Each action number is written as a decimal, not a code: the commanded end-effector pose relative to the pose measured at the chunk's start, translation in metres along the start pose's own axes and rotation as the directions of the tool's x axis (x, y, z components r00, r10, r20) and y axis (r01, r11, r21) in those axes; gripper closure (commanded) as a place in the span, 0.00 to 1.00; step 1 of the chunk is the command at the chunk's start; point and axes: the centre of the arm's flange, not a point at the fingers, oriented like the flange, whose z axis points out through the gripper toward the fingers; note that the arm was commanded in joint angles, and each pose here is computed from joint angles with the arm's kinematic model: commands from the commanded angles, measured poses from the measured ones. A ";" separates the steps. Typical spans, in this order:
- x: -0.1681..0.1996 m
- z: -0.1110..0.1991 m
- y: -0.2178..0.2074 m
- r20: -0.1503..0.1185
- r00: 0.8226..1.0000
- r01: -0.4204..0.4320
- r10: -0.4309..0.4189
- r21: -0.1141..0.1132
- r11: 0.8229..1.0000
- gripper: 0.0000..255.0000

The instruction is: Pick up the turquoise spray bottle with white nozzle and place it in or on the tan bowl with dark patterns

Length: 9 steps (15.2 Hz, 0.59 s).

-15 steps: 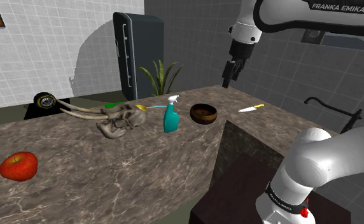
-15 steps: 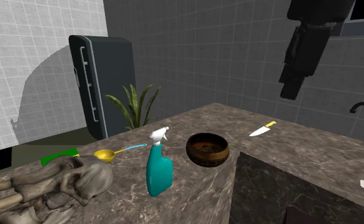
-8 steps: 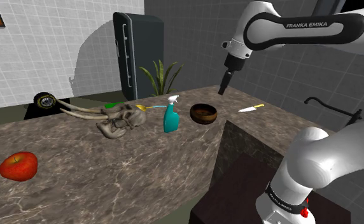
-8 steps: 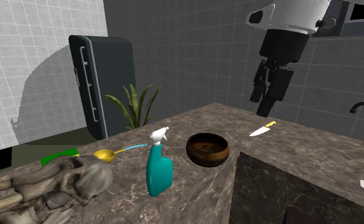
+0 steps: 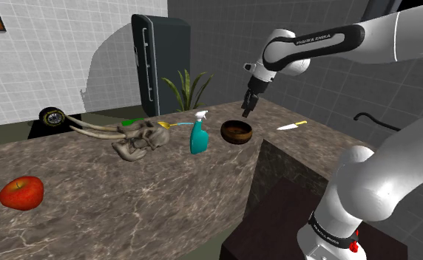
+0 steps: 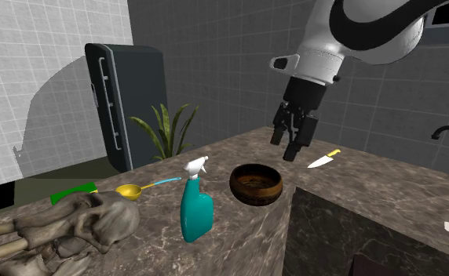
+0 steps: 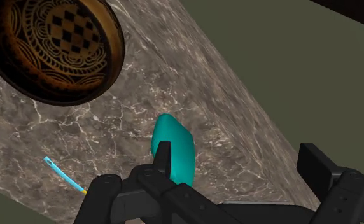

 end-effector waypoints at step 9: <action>0.045 0.103 0.088 -0.138 0.933 0.348 -0.332 0.119 0.930 0.00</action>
